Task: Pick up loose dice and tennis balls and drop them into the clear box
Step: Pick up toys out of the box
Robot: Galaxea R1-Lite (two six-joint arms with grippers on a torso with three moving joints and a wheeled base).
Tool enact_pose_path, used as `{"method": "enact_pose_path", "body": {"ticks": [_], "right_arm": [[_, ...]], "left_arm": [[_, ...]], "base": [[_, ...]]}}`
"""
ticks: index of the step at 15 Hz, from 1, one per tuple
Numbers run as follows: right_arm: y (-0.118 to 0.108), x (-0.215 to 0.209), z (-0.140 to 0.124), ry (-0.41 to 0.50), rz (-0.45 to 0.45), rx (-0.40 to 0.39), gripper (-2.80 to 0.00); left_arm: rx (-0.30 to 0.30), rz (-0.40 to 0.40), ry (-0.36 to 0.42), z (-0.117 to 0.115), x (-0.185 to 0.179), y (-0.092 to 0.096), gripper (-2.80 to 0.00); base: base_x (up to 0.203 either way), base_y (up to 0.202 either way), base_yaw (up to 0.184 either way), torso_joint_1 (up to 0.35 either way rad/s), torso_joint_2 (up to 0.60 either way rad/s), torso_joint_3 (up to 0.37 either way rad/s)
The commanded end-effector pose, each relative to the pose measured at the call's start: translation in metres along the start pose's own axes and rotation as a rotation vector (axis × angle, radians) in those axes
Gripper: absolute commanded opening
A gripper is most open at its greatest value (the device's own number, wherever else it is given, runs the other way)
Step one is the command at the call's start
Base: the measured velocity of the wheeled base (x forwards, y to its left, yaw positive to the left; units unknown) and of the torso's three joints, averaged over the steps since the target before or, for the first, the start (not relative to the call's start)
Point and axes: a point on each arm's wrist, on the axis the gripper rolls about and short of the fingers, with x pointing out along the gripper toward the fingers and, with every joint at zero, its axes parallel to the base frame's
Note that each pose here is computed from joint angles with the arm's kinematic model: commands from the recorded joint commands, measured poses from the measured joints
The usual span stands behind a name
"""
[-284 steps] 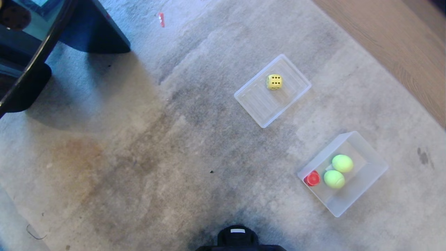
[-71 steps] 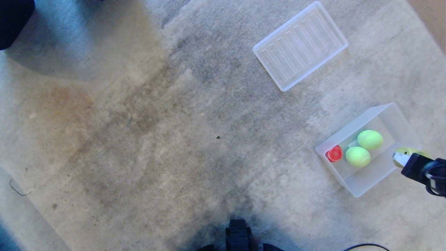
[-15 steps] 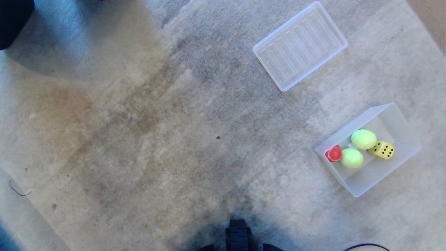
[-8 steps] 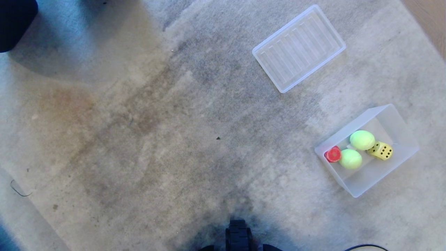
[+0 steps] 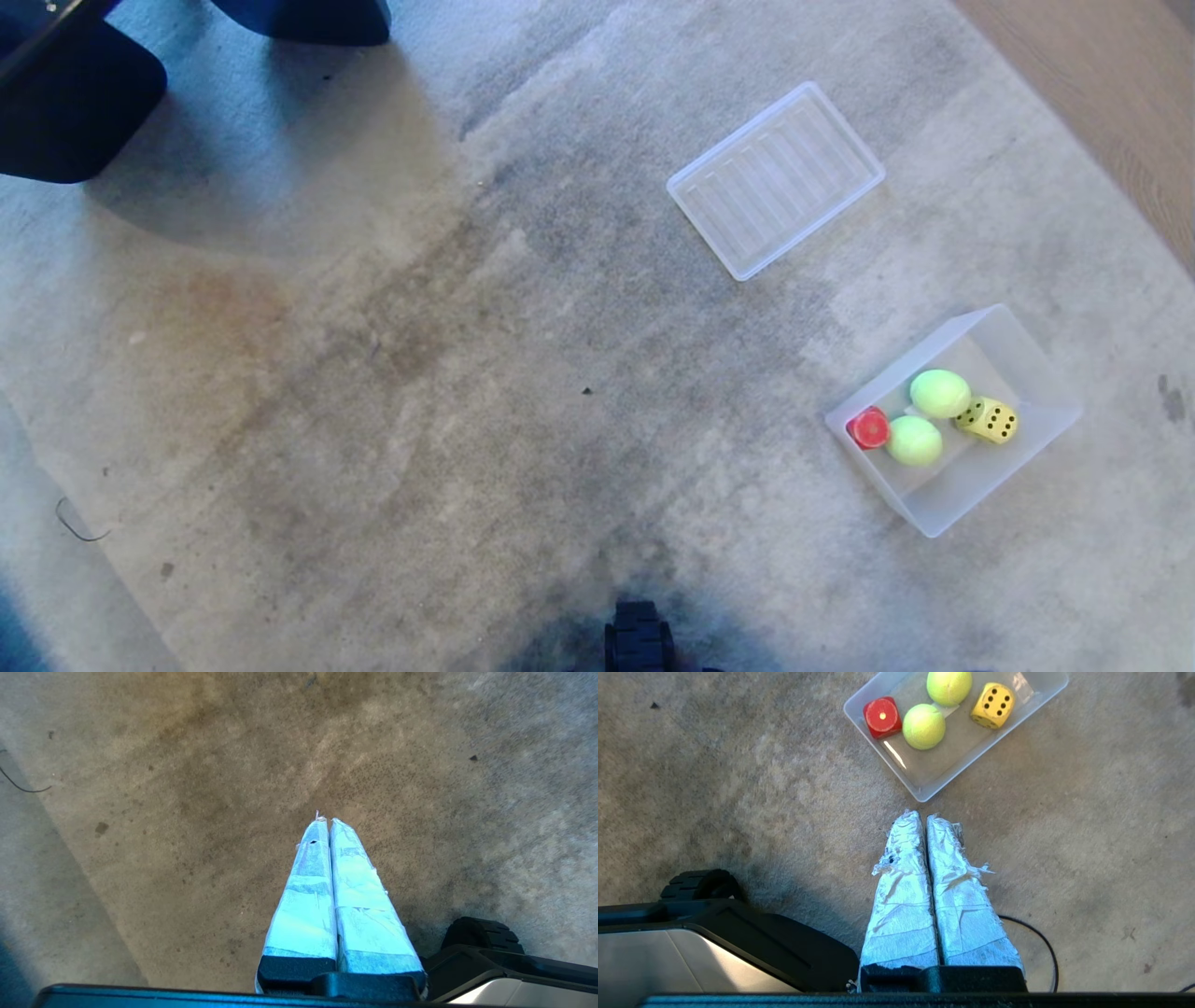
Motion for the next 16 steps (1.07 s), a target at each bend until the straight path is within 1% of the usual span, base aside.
{"method": "enact_pose_path", "body": {"ticks": [1,16], "right_arm": [[0.0000,0.0001,0.0000,0.002,-0.001,0.000,-2.80],[0.0000,0.0001,0.0000,0.002,-0.001,0.000,-2.80]], "left_arm": [[-0.001,0.000,0.001,-0.0001,0.0000,0.0000,-2.80],[-0.001,0.001,-0.001,0.0000,0.0000,0.0000,-2.80]], "base": [[0.000,0.000,0.000,0.002,0.00,0.198],[0.000,0.000,0.000,0.003,0.00,0.201]]}}
